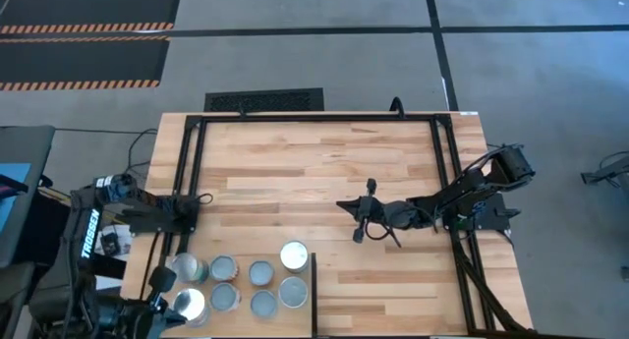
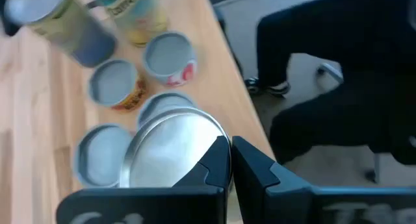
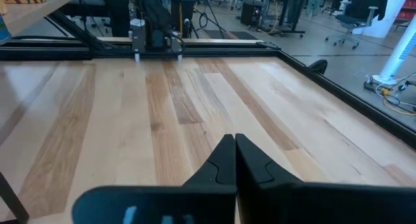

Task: Pick and place cans onto a shelf
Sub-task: Put the canned tomatoes on the shelf

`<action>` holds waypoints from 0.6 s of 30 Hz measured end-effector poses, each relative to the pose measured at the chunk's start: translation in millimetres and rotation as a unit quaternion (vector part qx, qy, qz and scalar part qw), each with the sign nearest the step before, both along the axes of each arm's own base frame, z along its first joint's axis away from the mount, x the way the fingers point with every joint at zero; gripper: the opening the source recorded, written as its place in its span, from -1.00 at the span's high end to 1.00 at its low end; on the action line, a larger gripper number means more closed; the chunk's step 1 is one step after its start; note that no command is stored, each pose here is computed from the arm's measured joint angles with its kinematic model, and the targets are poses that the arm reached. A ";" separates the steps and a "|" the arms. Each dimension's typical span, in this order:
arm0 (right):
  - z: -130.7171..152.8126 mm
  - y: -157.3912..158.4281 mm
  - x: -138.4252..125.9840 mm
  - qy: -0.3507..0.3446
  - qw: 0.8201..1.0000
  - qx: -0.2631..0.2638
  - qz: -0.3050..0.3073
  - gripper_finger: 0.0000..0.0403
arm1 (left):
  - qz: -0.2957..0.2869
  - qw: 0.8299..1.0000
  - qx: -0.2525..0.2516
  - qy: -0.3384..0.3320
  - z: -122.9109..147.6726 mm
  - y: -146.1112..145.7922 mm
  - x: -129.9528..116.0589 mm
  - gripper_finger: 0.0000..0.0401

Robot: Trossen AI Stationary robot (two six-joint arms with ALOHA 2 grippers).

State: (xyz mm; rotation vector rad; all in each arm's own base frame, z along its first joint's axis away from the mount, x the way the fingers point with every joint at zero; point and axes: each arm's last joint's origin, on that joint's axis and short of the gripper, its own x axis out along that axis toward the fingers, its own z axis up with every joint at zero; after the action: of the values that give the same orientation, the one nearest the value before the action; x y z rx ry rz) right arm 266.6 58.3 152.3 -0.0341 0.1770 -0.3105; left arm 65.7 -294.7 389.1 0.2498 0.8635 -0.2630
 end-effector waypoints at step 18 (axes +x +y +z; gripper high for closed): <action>0.8 5.8 -1.1 -0.004 1.000 0.000 0.011 0.96 | -0.013 0.999 0.037 -0.001 -1.1 6.3 14.8 1.00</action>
State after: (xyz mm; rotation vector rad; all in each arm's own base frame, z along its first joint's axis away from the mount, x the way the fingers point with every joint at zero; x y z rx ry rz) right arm 265.4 64.2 153.1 -0.0352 0.1693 -0.2885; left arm 80.5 -288.3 388.0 0.3311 0.8699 -0.2559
